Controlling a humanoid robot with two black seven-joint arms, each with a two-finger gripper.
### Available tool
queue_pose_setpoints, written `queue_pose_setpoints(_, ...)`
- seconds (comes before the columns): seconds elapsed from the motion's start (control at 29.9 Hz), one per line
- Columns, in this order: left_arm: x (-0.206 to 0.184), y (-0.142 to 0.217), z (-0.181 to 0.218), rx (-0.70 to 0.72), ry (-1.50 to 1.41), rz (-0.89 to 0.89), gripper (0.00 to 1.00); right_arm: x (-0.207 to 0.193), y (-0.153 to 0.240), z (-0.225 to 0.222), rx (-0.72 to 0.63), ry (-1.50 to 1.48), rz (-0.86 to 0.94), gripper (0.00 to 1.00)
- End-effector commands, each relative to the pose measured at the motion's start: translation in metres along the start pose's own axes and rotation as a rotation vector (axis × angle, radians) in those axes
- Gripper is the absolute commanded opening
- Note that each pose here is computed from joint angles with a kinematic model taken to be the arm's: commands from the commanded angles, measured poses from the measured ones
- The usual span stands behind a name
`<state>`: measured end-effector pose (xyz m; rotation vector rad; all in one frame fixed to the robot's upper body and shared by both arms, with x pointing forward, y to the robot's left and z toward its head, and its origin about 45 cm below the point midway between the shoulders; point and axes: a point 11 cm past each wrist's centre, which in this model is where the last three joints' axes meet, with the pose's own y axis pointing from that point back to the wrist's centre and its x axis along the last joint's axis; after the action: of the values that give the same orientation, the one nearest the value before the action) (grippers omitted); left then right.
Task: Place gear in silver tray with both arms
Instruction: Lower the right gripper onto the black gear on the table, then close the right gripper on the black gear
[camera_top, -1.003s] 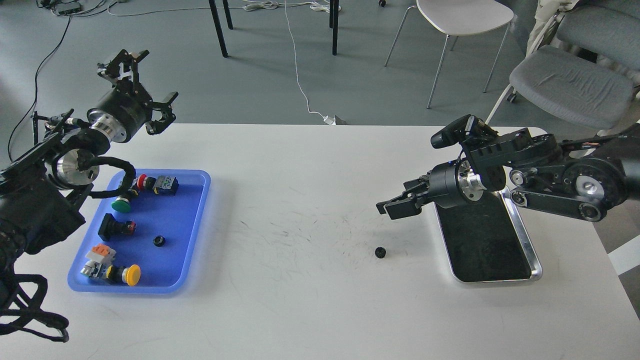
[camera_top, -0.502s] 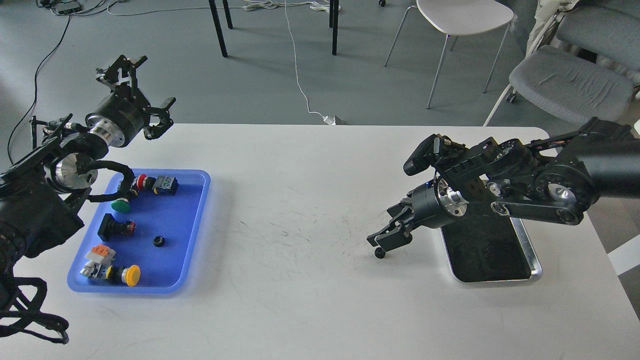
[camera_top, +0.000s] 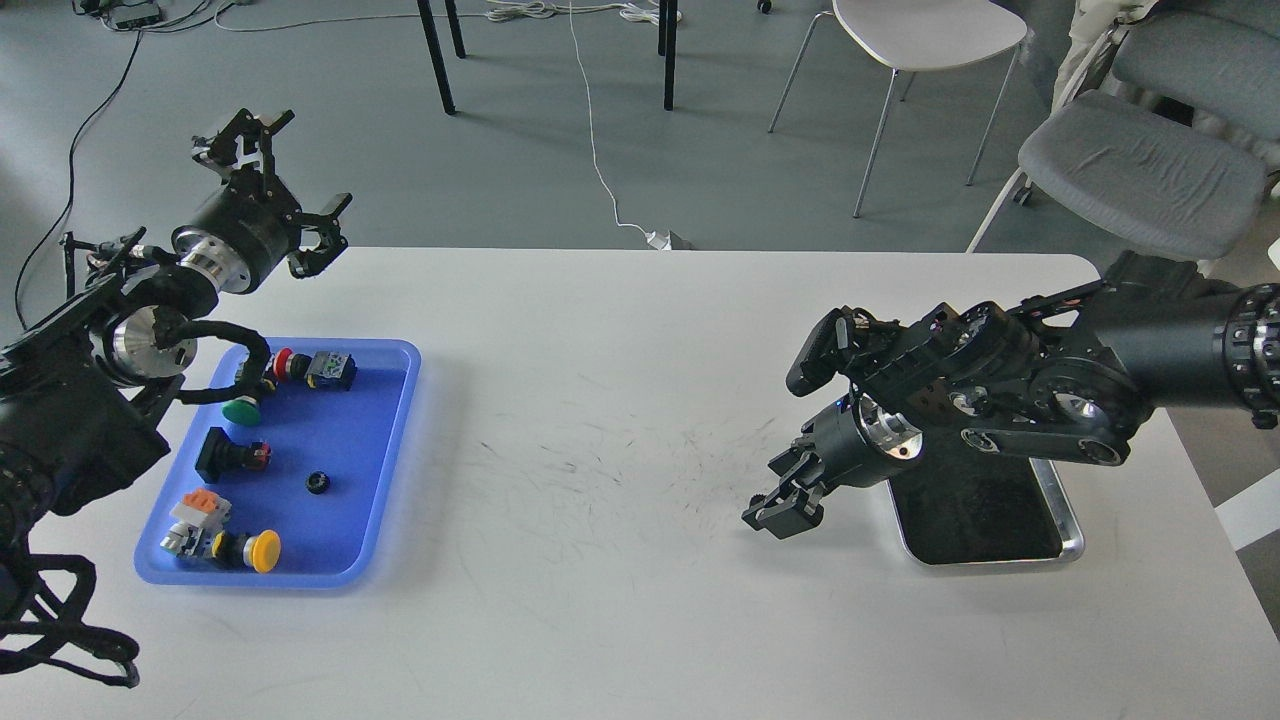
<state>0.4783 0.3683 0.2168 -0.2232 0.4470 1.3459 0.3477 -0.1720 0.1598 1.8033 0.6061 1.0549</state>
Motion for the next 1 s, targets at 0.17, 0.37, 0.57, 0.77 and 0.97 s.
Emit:
queue_pose_setpoints(0.17, 0.001, 0.000, 0.002, -0.005, 0.001, 0.002, 0.99, 0.004, -0.008, 0.001, -0.017, 0.043, -0.029, 0.63)
queue_pose_setpoints(0.37, 0.002, 0.001, 0.001, -0.006, 0.003, 0.005, 0.99, 0.004, -0.011, 0.000, -0.016, 0.045, -0.035, 0.61)
queue_pose_setpoints(0.57, 0.002, 0.001, 0.001, -0.008, 0.003, 0.005, 0.99, 0.003, -0.011, 0.003, -0.026, 0.050, -0.041, 0.54)
queue_pose_setpoints(0.77, 0.003, 0.001, 0.002, -0.010, 0.003, 0.006, 0.99, 0.001, -0.011, 0.006, -0.038, 0.062, -0.055, 0.46)
queue_pose_setpoints(0.97, 0.004, 0.002, 0.002, -0.008, 0.001, 0.008, 0.99, 0.004, -0.015, 0.004, -0.036, 0.072, -0.072, 0.37)
